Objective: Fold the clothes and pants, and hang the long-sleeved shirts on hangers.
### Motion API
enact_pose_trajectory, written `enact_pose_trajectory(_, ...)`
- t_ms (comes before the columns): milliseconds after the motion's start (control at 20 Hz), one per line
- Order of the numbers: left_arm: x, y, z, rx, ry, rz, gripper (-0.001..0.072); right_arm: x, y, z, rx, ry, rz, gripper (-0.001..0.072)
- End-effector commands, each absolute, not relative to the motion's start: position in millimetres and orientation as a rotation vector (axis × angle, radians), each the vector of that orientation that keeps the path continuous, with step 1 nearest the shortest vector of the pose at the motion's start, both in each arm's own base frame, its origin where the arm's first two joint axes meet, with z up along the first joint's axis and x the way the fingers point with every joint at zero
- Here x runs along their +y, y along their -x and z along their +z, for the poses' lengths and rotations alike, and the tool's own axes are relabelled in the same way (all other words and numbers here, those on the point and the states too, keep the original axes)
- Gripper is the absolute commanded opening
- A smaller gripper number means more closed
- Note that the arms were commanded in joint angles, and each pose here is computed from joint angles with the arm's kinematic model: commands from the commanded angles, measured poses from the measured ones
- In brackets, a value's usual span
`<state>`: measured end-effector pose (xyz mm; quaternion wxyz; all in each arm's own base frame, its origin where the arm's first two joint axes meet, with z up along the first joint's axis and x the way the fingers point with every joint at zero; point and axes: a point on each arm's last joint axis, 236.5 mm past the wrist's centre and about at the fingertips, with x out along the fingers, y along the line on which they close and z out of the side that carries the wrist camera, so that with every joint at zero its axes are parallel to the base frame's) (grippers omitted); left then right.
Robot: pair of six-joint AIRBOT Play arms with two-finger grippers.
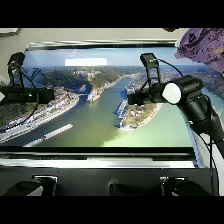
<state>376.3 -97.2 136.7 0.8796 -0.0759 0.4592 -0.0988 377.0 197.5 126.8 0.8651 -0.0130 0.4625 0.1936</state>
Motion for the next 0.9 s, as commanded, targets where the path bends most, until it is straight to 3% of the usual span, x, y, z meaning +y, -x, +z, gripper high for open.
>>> enact_pose_trajectory(0,-97.5,-376.1,136.9,0.957,0.158,-0.207,0.0018,203.2,-390.1,138.8,0.889,0.023,0.421,0.0027)
enact_pose_trajectory(250,-97.5,-376.1,136.9,0.957,0.159,-0.207,0.0019,204.2,-392.4,141.0,0.875,0.018,0.422,0.0027)
enact_pose_trajectory(300,-97.4,-376.1,136.9,0.957,0.158,-0.206,0.0070,204.2,-392.4,141.0,0.875,0.018,0.422,0.0027)
enact_pose_trajectory(400,-94.6,-376.6,136.2,0.967,0.244,-0.149,0.0720,204.2,-392.3,140.9,0.876,0.018,0.422,0.0027)
enact_pose_trajectory(600,-1.1,-393.5,129.3,0.915,0.446,0.250,0.0720,204.5,-392.3,141.1,0.875,0.017,0.422,0.0027)
enact_pose_trajectory(850,147.0,-439.4,97.3,0.823,0.593,0.540,0.0720,204.3,-392.3,141.0,0.875,0.018,0.422,0.0027)
